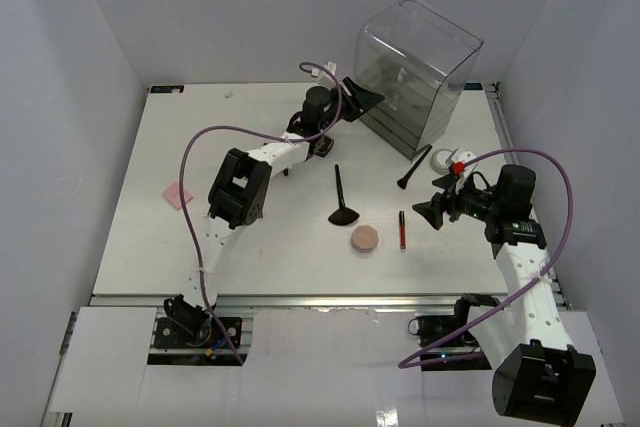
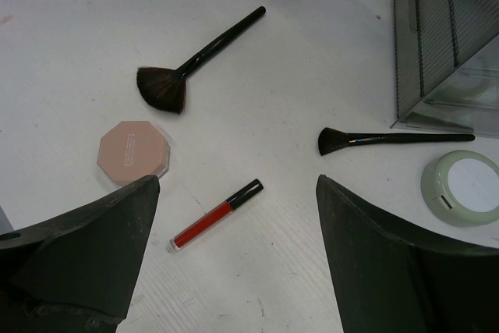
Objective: Organize the makeup
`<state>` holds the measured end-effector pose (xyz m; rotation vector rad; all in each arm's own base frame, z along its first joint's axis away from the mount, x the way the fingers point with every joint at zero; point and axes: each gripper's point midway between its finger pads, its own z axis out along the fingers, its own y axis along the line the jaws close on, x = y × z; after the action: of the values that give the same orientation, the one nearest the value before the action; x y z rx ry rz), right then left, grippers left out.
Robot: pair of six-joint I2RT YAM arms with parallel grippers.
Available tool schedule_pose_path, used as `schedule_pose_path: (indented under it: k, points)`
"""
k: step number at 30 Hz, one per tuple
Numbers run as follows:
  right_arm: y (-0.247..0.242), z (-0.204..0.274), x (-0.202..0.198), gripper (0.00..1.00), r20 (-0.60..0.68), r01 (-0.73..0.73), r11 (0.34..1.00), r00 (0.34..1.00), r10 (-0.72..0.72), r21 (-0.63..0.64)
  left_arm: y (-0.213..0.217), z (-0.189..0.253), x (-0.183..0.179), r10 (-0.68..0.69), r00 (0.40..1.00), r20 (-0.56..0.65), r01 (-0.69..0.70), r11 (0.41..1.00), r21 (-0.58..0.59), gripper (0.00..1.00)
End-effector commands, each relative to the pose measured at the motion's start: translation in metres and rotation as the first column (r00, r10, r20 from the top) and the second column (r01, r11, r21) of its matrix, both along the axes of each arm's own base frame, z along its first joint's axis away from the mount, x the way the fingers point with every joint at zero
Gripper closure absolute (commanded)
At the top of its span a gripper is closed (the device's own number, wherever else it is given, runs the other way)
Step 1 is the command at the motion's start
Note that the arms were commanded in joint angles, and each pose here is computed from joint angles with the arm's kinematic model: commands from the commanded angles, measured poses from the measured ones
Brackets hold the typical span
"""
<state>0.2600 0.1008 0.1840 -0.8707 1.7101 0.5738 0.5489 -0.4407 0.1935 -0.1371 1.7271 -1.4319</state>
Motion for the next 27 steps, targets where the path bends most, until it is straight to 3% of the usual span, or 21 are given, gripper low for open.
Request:
schedule_pose_path:
  k: [1, 16, 24, 27]
  points:
    - [0.000, 0.015, 0.002, 0.12, 0.043, -0.019, 1.000, 0.999, 0.019, 0.001, -0.008, 0.031, 0.011, 0.010, 1.000, 0.030, -0.008, 0.998, -0.061, 0.44]
    - [-0.001, 0.017, 0.003, 0.13, 0.046, -0.016, 1.000, 0.999, 0.016, 0.003, -0.019, 0.017, 0.015, -0.033, 0.999, -0.009, 0.032, 0.991, -0.130, 0.70]
    - [-0.002, 0.017, 0.003, 0.13, 0.048, -0.010, 1.000, 0.999, 0.009, 0.003, -0.020, 0.024, 0.006, -0.067, 0.998, 0.010, 0.067, 0.989, -0.131, 0.98]
    - [-0.003, 0.018, 0.003, 0.13, 0.052, -0.010, 1.000, 0.999, 0.010, 0.002, -0.014, 0.045, -0.003, -0.065, 0.996, 0.058, 0.072, 0.990, -0.123, 1.00]
